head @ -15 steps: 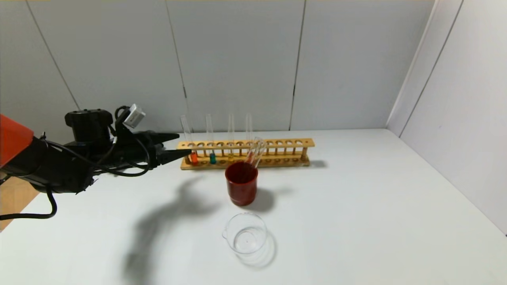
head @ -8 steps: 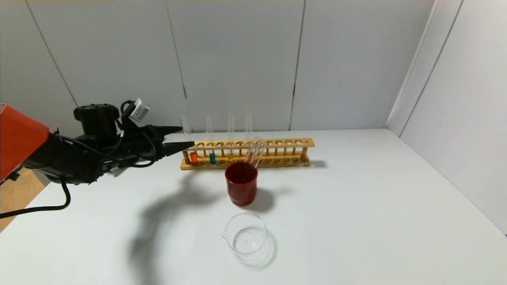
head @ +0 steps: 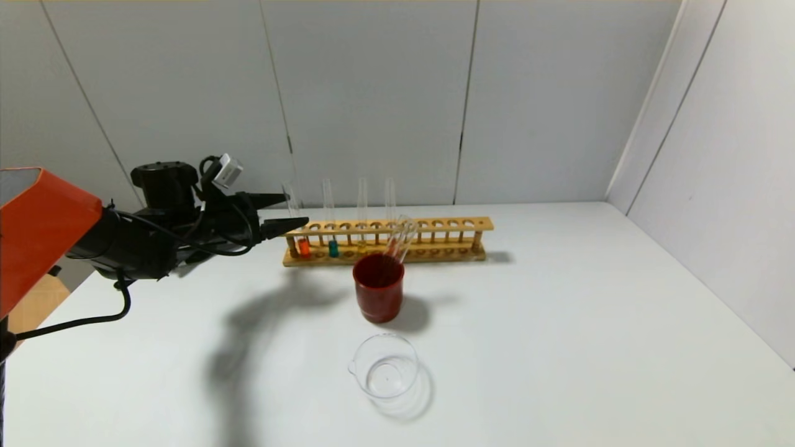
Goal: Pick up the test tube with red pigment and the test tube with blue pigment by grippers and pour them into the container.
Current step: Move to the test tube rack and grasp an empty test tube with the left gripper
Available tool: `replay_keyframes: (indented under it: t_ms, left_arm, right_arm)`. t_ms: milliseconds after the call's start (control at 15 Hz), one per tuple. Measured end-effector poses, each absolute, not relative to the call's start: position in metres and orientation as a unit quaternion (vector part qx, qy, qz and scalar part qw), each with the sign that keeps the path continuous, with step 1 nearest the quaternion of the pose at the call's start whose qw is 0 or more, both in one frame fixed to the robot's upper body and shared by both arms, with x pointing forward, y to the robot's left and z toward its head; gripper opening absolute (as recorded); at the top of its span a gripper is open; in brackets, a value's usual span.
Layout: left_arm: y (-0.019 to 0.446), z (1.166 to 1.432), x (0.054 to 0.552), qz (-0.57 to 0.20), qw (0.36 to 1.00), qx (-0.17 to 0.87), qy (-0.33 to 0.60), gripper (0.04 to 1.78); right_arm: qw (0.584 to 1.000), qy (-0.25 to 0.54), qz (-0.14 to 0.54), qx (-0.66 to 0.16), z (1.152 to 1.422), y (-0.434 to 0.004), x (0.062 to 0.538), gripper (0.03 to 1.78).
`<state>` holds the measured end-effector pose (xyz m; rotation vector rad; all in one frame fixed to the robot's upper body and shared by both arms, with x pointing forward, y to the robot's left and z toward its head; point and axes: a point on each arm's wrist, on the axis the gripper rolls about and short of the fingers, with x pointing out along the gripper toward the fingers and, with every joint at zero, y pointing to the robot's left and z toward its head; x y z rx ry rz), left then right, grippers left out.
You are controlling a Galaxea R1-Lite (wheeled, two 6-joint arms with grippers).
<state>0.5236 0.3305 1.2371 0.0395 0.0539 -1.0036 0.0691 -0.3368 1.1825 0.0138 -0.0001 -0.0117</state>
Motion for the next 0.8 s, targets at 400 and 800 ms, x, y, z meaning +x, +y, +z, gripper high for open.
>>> replay_keyframes:
  t_ms: [400, 800]
  left_arm:
    - [0.325, 1.239, 0.542, -0.481, 0.876, 0.029, 0.008, 1.75]
    - [0.324, 1.227, 0.548, -0.482, 0.875, 0.025, 0.015, 1.75]
  right_arm:
    - [1.000, 0.000, -0.006, 0.007, 1.182, -0.337, 0.069, 1.70]
    - [1.000, 0.000, -0.006, 0.007, 1.182, -0.337, 0.069, 1.70]
